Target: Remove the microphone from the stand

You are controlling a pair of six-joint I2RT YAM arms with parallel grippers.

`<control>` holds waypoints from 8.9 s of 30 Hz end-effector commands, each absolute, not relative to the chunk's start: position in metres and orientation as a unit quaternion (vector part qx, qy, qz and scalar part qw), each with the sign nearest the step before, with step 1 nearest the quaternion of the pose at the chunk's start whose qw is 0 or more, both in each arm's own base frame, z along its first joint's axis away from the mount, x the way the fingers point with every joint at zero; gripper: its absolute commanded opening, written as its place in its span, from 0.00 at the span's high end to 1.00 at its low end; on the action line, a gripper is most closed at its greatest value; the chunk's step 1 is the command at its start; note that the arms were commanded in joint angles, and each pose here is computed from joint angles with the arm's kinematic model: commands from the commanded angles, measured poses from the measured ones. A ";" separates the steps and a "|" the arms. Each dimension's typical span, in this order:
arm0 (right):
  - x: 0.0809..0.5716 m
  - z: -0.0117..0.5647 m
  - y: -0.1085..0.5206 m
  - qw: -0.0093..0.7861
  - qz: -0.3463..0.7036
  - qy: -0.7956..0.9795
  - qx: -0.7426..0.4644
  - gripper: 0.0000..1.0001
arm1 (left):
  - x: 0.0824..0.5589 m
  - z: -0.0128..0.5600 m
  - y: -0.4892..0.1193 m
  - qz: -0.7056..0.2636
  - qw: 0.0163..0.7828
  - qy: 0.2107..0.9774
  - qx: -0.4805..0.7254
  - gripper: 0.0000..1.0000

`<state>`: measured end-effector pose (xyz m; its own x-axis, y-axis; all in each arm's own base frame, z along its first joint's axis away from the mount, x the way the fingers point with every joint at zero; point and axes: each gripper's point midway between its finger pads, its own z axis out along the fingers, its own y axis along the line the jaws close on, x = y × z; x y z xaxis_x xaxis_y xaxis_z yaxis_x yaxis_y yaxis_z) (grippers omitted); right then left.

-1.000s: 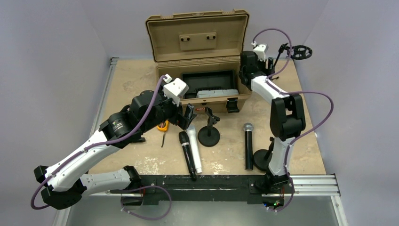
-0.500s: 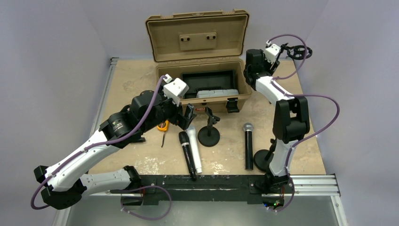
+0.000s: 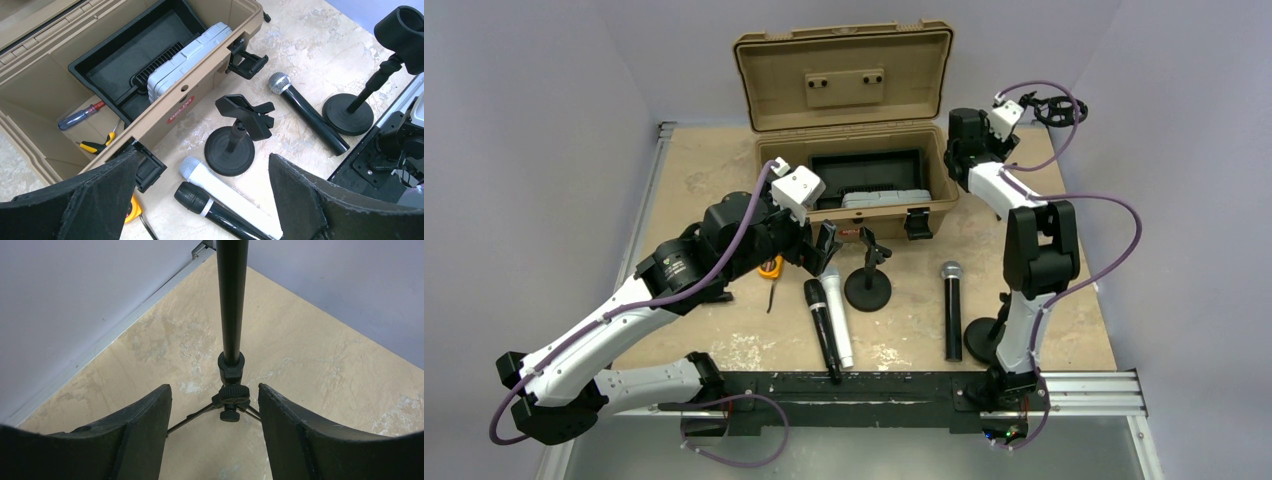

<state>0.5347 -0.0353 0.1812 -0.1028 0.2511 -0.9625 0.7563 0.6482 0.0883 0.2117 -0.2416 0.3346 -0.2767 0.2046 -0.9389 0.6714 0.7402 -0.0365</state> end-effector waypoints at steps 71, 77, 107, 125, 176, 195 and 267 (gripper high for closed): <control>0.506 0.155 -0.060 0.402 -0.461 0.787 0.087 1.00 | 0.210 0.351 -0.249 -0.245 0.537 0.757 0.281 0.02; 0.511 0.156 -0.043 0.386 -0.482 0.786 0.035 1.00 | 0.211 0.347 -0.252 -0.244 0.532 0.760 0.283 0.02; 0.529 0.217 -0.027 0.599 -0.212 0.701 0.324 0.37 | 0.211 0.349 -0.251 -0.244 0.532 0.760 0.282 0.02; 0.537 0.192 -0.039 0.576 -0.230 0.713 0.327 0.47 | 0.210 0.349 -0.251 -0.245 0.533 0.759 0.283 0.02; 0.519 0.163 -0.043 0.417 -0.461 0.782 0.054 0.96 | 0.212 0.341 -0.257 -0.245 0.521 0.765 0.288 0.02; 0.515 0.315 -0.009 0.650 -0.195 0.709 0.194 0.46 | 0.212 0.343 -0.256 -0.246 0.521 0.765 0.288 0.02; 0.518 0.365 -0.036 0.679 -0.115 0.706 0.166 0.79 | 0.211 0.343 -0.256 -0.245 0.522 0.765 0.287 0.02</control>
